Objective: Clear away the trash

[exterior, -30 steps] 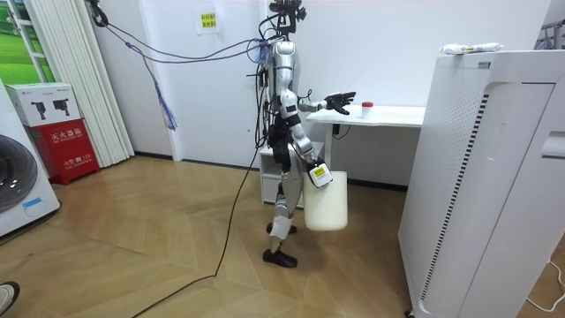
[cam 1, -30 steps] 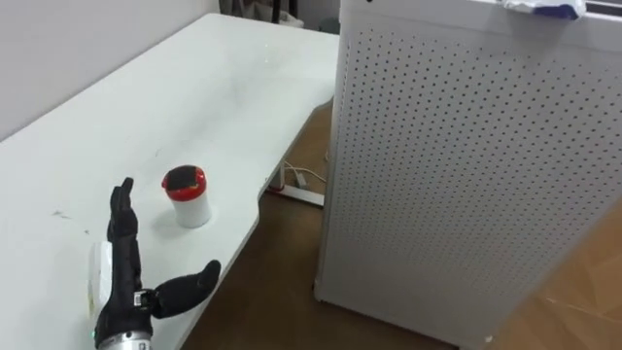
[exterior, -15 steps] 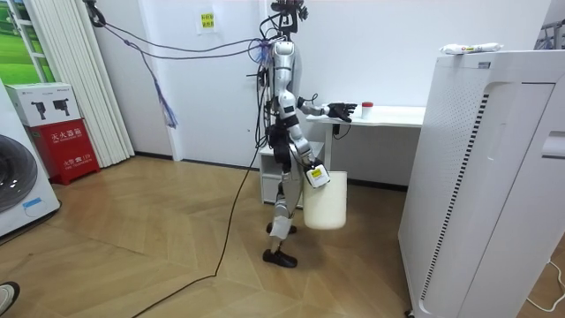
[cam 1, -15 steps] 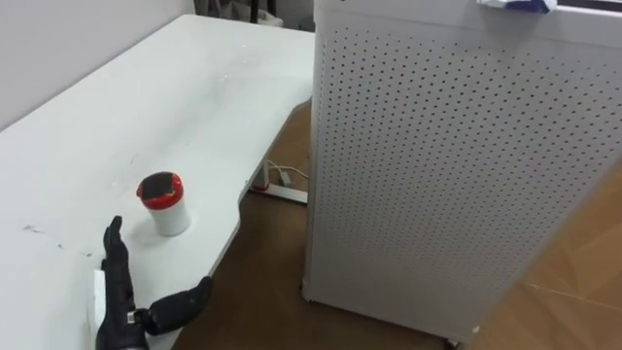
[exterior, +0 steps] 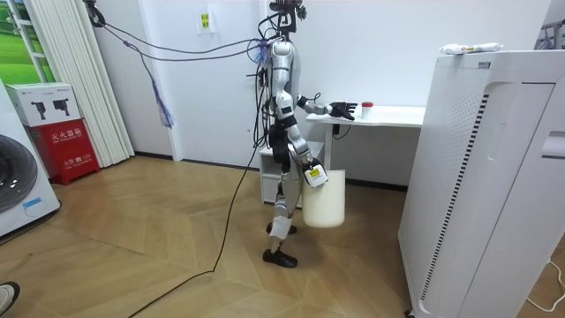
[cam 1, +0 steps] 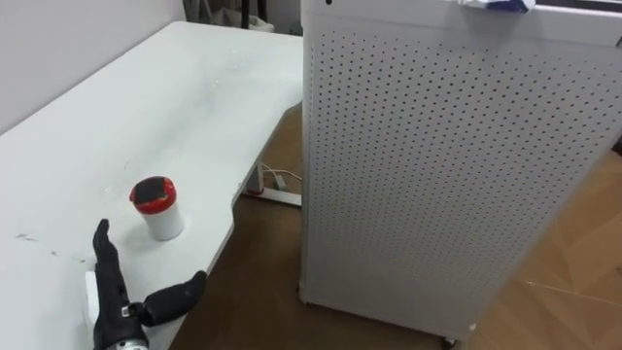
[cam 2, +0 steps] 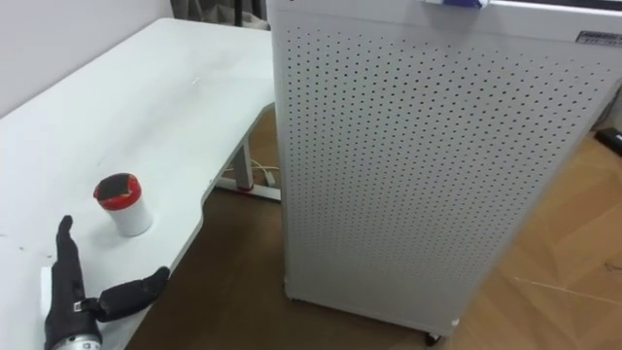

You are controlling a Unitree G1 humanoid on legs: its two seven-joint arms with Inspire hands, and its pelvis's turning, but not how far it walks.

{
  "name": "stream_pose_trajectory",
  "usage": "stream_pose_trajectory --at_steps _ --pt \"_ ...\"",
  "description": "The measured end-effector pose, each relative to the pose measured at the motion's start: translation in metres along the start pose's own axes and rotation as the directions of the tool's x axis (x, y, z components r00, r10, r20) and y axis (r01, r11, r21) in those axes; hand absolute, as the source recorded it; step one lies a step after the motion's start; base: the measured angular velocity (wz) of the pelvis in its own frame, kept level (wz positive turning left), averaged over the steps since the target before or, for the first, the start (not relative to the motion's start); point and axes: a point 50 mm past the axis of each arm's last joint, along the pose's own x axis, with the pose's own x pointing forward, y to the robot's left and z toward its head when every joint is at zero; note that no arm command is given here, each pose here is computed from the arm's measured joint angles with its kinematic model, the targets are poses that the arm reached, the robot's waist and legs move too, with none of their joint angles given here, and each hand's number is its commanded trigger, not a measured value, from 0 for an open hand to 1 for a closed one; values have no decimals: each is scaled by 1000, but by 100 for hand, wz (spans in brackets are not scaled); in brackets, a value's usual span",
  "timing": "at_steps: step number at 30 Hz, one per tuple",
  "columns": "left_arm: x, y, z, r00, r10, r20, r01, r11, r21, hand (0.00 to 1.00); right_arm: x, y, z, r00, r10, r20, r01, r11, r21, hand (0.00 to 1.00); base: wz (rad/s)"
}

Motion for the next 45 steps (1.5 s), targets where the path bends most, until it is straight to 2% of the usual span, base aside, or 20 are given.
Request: stream_pose_trajectory --at_steps 7,10,17,22,32,39,45 --pt "20 -5 19 998 56 -29 -60 987 -147 0 1 1 2 1000 -10 2 10 1000 -3 100 -2" --pt "23 -6 20 996 67 -52 -75 980 -186 0 1 0 3 1000 -17 -4 17 1000 -1 100 -3" --pt "25 -4 16 995 73 -73 -84 981 -173 0 1 0 4 1000 -24 -2 24 1000 -2 100 -1" --pt "34 -3 16 992 79 -99 -93 985 -144 0 1 -1 4 1000 -25 -3 25 1000 -8 100 0" --pt "41 -1 18 991 58 -117 -76 985 -152 0 1 -1 3 999 -38 -14 38 999 6 100 0" --pt "47 8 16 991 52 -123 -66 992 -112 0 1 -2 3 999 -39 -12 39 999 12 100 0" --pt "56 5 20 985 78 -155 -101 984 -147 0 0 -4 1 999 -45 -16 46 997 59 100 0"
